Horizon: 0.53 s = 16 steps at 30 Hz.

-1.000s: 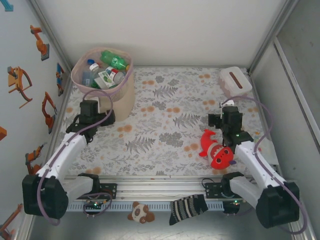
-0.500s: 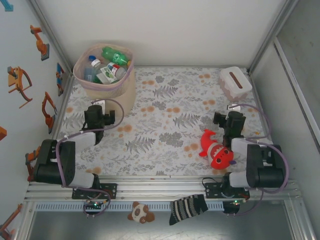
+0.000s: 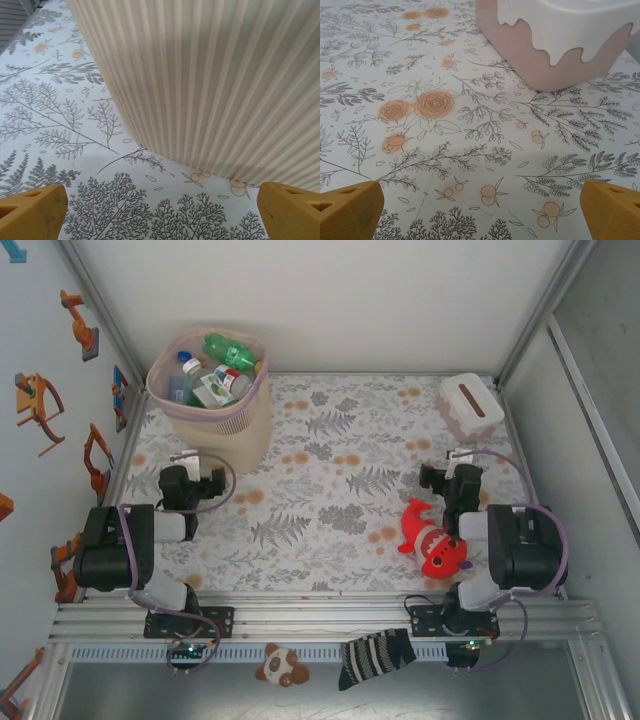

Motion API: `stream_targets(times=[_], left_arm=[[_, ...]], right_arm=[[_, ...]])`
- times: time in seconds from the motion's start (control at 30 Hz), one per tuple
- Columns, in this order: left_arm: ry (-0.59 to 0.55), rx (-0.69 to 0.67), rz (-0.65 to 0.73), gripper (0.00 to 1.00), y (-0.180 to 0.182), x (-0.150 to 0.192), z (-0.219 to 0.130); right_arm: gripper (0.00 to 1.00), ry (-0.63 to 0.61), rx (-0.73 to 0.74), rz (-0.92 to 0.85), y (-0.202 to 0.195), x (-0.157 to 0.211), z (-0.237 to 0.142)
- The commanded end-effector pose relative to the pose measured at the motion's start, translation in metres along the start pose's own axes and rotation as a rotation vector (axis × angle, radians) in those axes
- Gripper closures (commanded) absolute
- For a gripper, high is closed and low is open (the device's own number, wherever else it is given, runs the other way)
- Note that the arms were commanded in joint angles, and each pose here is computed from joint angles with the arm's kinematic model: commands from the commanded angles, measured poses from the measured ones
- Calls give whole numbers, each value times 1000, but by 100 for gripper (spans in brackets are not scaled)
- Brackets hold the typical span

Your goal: Put the plastic bottles in the bin

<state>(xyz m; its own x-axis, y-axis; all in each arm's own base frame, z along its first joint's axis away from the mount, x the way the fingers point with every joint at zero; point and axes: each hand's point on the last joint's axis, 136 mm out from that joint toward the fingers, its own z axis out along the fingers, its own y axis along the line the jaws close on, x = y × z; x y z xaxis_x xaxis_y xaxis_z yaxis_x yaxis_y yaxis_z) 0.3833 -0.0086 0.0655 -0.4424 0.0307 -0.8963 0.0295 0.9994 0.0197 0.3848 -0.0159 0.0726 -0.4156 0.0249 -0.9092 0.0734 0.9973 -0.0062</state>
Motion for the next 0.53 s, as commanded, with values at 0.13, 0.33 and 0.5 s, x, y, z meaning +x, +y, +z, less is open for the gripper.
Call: stream_targets(times=[0.13,0.33,0.5], left_arm=[[-55,23,-29,3,-2,-20,2],[-57,23,-33,3,-2,-21,2],[-56,23,-33,3,-2,-21,2]], right_arm=[[1,-49,3,0,-2,-17,3],[1,-47,1,2,-3,-17,4],[1,-45,-1,8,-4,-17,4]])
